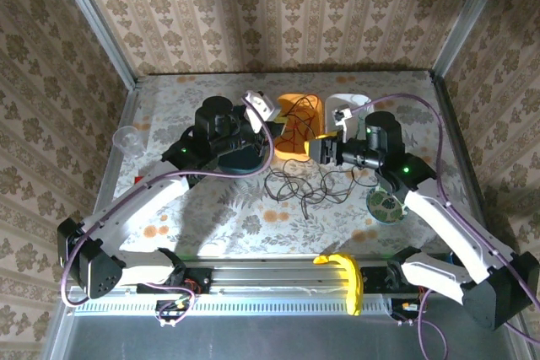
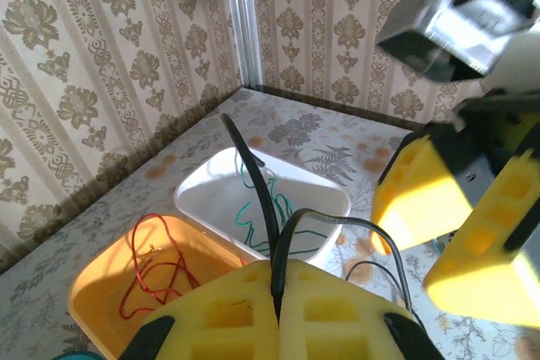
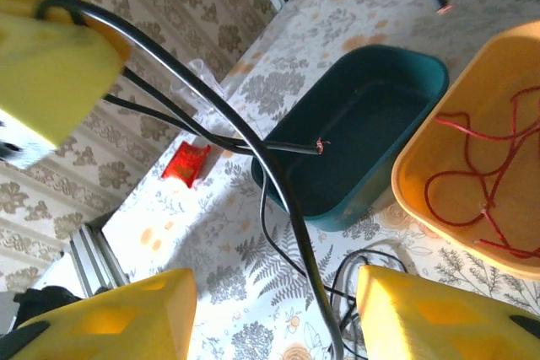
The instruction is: Untangle the cables
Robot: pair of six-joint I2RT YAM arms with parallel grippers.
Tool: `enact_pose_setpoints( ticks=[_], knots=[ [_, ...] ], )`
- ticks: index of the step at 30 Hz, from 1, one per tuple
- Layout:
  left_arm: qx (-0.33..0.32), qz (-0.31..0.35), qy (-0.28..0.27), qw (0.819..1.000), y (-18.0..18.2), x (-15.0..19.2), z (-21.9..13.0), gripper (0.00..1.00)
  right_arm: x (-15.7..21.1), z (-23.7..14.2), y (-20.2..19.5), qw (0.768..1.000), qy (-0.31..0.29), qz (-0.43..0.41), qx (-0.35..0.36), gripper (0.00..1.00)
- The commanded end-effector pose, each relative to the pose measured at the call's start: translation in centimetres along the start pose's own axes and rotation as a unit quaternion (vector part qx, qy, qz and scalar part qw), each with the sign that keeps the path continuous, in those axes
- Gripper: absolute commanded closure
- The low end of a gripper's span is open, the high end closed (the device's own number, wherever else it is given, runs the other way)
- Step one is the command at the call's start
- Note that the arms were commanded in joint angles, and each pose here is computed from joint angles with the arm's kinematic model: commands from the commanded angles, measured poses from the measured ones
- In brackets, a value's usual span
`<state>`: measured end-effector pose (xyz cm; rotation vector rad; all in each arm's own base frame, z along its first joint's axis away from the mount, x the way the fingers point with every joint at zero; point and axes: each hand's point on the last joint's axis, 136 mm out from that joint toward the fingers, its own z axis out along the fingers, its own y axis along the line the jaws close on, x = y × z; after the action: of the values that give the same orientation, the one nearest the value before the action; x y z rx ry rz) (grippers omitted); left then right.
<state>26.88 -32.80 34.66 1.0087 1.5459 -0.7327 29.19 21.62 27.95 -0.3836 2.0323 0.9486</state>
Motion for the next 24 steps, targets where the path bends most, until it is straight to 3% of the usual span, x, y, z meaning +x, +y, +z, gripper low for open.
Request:
enact_pose_setpoints(
  ticks=[1, 4, 7, 12, 16, 24],
  knots=[
    [0.02, -0.02, 0.003, 1.0, -0.6, 0.4, -0.1, 1.0, -0.6, 1.2, -0.9, 1.0, 0.0, -0.008, 0.019, 0.55],
    [0.021, -0.028, 0.016, 0.999, -0.7, 1.4, 0.1, 1.0, -0.5, 1.8, -2.1, 0.999, 0.005, -0.005, 0.043, 0.86],
    [0.028, -0.041, 0.041, 0.998, -1.0, 3.7, 0.7, 0.96, 0.5, 2.2, -2.5, 0.999, 0.022, -0.003, 0.044, 0.99],
    [0.054, -0.086, 0.096, 0.99, -1.7, 8.7, 2.7, 0.71, 3.9, 3.2, -4.0, 0.995, 0.081, 0.016, 0.059, 0.99],
    [0.067, -0.112, 0.117, 0.985, -2.2, 11.5, 4.4, 0.59, 6.5, 3.8, -5.1, 0.988, 0.132, 0.036, 0.07, 0.99],
    [0.068, -0.118, 0.167, 0.977, -2.2, 15.4, 5.7, 0.51, 7.5, 3.4, -7.3, 0.979, 0.149, 0.039, 0.132, 1.0]
  ],
)
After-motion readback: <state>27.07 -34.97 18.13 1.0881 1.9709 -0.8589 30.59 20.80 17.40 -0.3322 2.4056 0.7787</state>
